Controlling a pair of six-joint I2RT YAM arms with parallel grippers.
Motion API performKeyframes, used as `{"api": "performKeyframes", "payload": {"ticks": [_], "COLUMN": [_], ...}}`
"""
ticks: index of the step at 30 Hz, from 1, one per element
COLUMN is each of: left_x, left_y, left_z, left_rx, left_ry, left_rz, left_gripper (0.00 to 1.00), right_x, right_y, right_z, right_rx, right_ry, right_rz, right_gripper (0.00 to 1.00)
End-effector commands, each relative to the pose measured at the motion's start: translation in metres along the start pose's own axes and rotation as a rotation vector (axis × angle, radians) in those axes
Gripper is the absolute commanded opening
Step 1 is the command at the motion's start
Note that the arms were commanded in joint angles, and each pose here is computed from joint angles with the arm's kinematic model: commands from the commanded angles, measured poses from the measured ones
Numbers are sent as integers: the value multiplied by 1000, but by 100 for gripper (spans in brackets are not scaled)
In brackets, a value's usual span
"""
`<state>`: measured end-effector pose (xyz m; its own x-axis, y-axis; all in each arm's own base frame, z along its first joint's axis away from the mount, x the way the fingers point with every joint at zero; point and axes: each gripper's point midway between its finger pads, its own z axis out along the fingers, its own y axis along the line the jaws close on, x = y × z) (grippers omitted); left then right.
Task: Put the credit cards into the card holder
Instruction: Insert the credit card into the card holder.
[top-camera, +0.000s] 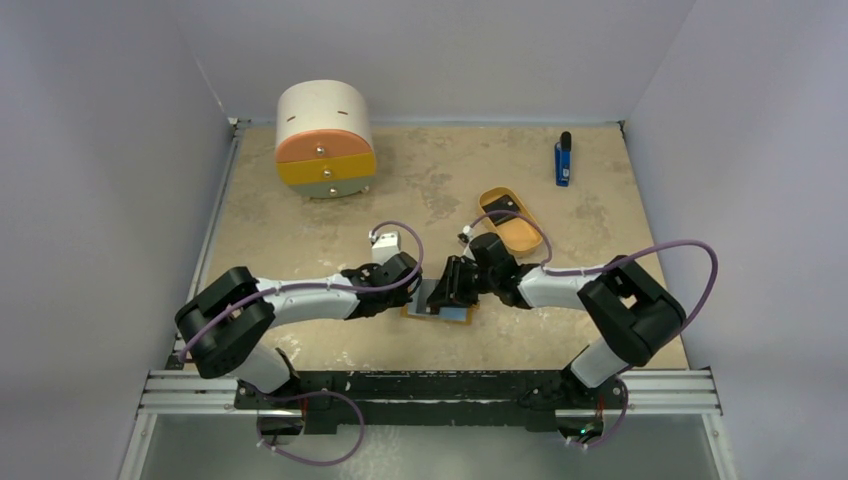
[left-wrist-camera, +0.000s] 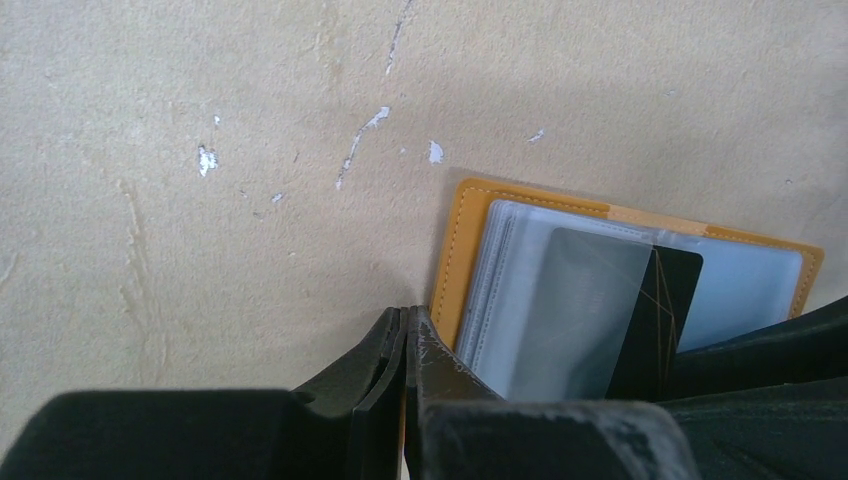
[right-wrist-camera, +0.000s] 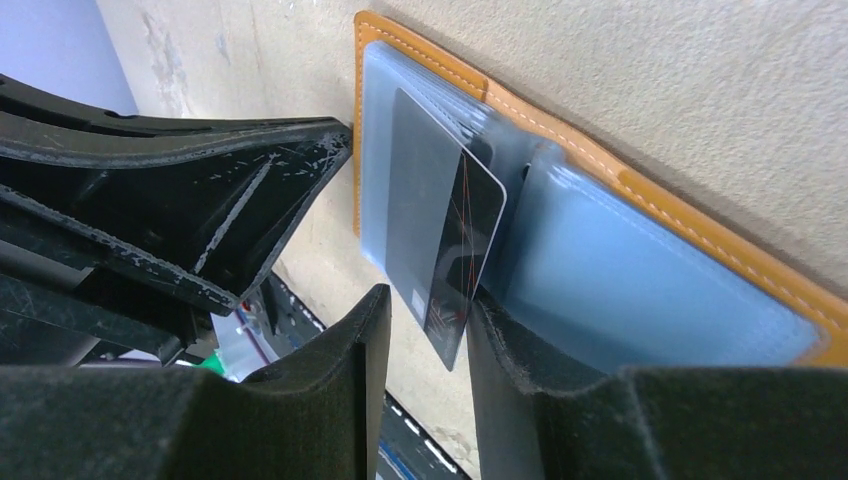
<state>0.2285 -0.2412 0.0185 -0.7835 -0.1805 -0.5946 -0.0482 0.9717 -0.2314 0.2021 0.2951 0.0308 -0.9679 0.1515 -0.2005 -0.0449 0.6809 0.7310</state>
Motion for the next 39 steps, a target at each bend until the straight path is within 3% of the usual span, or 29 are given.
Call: {"api": "performKeyframes", "payload": {"ticks": [1, 9, 21, 39], "left_x": [14, 15, 19, 10], "left_y": [-3, -5, -11, -3], "left_z": [-1, -2, -5, -11], "left_rx": [40, 54, 100, 70], "left_ry": [54, 59, 72, 36], "left_rz": [-28, -32, -65, -60], "left_gripper": [0, 0, 0, 0], "right_x": [-8, -7, -11, -27], "right_y": [18, 22, 20, 14], "right_z": [4, 12, 17, -7], "right_rx": [-27, -19, 71, 180], "right_ry": [-13, 4, 7, -107], "right_rz": [-48, -69, -104, -83], "right_gripper": [37, 38, 48, 54]}}
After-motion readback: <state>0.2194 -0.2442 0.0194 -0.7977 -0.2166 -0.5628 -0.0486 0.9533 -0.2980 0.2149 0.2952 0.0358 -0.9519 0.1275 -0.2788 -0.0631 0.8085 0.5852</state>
